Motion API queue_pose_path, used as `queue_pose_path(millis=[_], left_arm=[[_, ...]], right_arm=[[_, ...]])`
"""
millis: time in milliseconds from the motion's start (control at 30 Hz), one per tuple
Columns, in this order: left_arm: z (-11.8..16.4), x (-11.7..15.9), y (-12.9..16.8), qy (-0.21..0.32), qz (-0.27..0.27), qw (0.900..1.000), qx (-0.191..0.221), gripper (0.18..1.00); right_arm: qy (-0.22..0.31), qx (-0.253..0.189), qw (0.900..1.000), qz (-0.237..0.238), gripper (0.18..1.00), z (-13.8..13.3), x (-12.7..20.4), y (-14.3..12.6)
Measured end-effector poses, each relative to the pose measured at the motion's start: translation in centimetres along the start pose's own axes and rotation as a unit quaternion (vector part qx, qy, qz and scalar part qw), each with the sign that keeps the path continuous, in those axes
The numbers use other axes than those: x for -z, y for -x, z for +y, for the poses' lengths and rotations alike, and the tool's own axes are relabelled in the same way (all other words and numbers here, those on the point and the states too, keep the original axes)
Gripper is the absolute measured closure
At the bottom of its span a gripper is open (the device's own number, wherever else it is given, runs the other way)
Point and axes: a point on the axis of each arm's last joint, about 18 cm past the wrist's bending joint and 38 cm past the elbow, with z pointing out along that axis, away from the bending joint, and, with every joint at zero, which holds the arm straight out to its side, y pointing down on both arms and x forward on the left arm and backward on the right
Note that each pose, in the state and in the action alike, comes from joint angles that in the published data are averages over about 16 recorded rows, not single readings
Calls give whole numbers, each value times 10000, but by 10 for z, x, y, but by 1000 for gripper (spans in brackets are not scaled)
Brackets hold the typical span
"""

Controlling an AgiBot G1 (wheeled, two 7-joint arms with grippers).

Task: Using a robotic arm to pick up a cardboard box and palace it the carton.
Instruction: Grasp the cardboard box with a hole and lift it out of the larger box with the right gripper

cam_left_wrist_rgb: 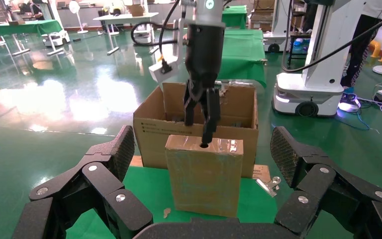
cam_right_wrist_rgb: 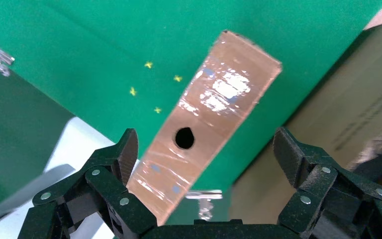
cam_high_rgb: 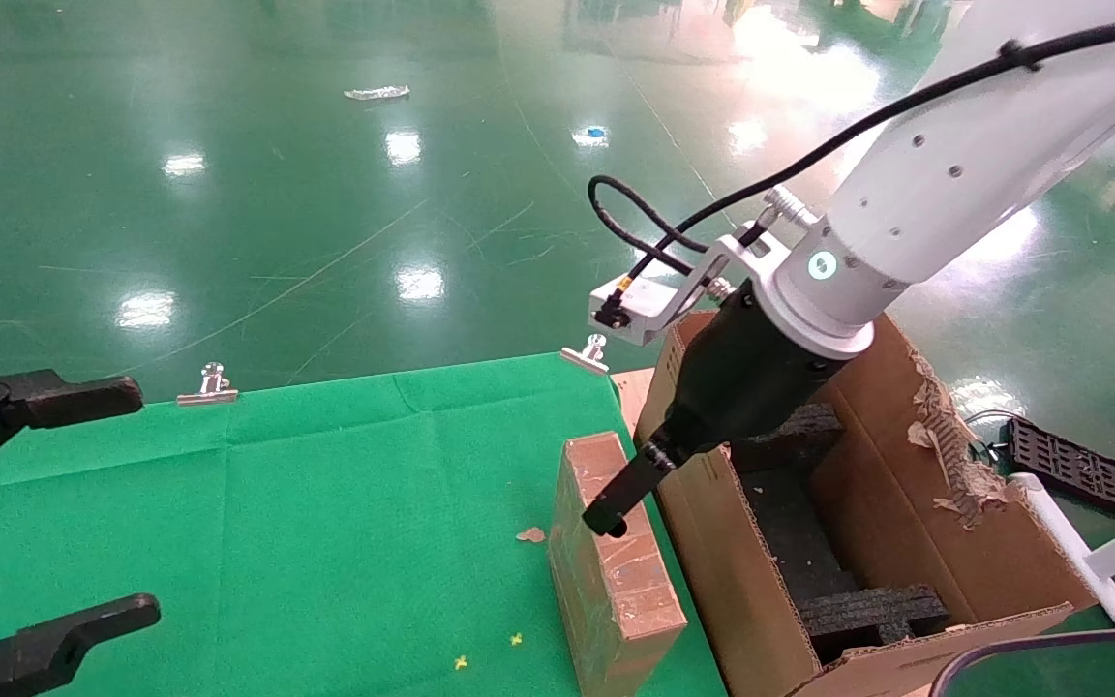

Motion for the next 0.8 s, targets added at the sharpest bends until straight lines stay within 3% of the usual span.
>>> queue_pose_path(millis=[267,800], left_arm=[[0,0,0,0,0,10000,0,184],[0,0,0,0,0,10000,0,192]], right_arm=[[207,-511,9985,-33,178,1,-22,-5],[450,-538,9974,174,216,3,-43,-2]])
